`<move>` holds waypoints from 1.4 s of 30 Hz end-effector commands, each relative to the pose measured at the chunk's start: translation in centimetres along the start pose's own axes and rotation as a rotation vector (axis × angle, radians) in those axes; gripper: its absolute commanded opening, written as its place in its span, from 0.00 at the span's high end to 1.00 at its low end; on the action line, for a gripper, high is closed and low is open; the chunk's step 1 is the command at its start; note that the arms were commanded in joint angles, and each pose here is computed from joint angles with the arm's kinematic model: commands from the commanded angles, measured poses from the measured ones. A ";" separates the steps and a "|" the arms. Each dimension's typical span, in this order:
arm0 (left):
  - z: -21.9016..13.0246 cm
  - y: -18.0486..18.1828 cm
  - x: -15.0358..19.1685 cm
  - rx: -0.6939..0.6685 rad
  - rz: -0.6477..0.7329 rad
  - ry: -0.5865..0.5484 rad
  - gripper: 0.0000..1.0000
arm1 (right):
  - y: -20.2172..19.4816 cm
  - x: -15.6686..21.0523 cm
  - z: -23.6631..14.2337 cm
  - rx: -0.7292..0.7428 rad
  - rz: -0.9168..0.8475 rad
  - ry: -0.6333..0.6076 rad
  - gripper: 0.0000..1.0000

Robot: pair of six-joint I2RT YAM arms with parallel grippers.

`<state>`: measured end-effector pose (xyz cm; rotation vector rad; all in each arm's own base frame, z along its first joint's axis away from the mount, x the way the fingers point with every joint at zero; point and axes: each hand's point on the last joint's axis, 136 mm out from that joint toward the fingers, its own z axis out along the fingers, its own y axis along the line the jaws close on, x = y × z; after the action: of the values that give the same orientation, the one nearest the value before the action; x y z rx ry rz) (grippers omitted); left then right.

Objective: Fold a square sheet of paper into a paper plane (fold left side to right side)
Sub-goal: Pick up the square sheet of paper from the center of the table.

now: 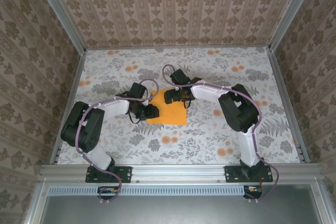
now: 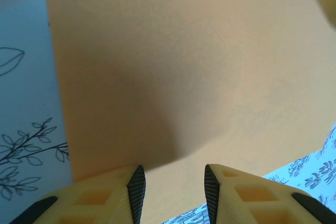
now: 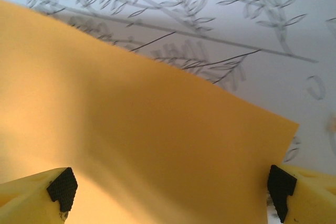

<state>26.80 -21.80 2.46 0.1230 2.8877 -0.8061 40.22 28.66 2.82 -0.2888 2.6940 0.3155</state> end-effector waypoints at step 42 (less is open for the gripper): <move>-25.4 -17.1 -5.9 0.842 0.724 -0.675 0.07 | 7.2 -0.9 -32.9 -1.095 -0.395 -0.329 0.77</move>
<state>29.95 -22.10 30.00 0.5572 1.7050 -1.3793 29.63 26.90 30.93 -0.8273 1.9365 1.4269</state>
